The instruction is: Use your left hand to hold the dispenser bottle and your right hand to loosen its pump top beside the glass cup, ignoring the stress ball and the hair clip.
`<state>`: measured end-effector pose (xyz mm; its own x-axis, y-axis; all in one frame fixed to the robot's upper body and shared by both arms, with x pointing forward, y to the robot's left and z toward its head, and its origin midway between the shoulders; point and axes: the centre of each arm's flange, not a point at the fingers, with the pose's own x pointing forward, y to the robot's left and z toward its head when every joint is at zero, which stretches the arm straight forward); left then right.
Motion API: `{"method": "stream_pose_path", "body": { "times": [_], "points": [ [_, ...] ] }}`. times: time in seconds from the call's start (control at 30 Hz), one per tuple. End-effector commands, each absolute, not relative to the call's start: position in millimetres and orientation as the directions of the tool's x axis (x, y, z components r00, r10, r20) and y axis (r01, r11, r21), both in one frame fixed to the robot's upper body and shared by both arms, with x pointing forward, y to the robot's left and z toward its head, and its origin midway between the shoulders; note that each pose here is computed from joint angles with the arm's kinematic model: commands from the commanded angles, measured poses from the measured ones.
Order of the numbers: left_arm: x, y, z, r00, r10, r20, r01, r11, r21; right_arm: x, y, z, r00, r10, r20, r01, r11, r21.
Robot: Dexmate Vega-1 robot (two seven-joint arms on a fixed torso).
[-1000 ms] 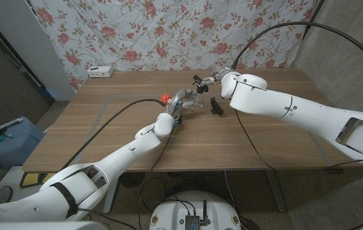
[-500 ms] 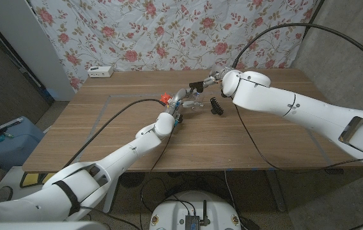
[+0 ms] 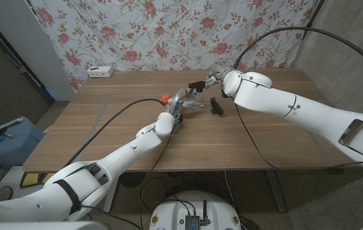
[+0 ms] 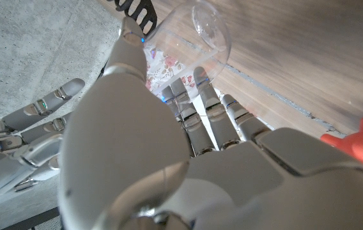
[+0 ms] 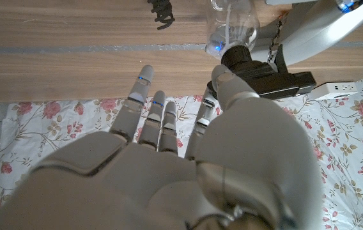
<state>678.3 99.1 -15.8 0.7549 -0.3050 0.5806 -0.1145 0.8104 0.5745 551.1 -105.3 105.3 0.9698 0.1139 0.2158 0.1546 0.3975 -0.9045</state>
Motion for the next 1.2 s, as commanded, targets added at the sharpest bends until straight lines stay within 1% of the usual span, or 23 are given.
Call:
{"method": "stream_pose_path", "body": {
  "times": [0.03, 0.5, 0.7, 0.97, 1.2],
  "points": [
    [677.2, 100.5, -18.9, 0.76, -0.298, 0.577, -0.115, 0.813, 0.57, 555.0, -108.2, 105.3, 0.972, 0.121, 0.201, 0.138, 0.398, -0.907],
    [677.0, 100.1, -20.5, 0.763, -0.296, 0.575, -0.114, 0.814, 0.57, 553.5, -112.6, 107.1, 0.976, 0.122, 0.181, 0.123, 0.381, -0.916],
    [676.7, 100.3, -21.0, 0.763, -0.294, 0.575, -0.115, 0.814, 0.569, 549.3, -114.9, 109.9, 0.976, 0.147, 0.159, 0.096, 0.365, -0.926],
    [676.3, 101.2, -20.6, 0.76, -0.3, 0.576, -0.113, 0.812, 0.573, 545.3, -115.1, 114.0, 0.977, 0.175, 0.119, 0.058, 0.318, -0.946],
    [675.8, 100.8, -20.9, 0.762, -0.3, 0.574, -0.111, 0.812, 0.573, 541.6, -113.2, 116.1, 0.975, 0.181, 0.129, 0.076, 0.273, -0.959]
  ]
}}
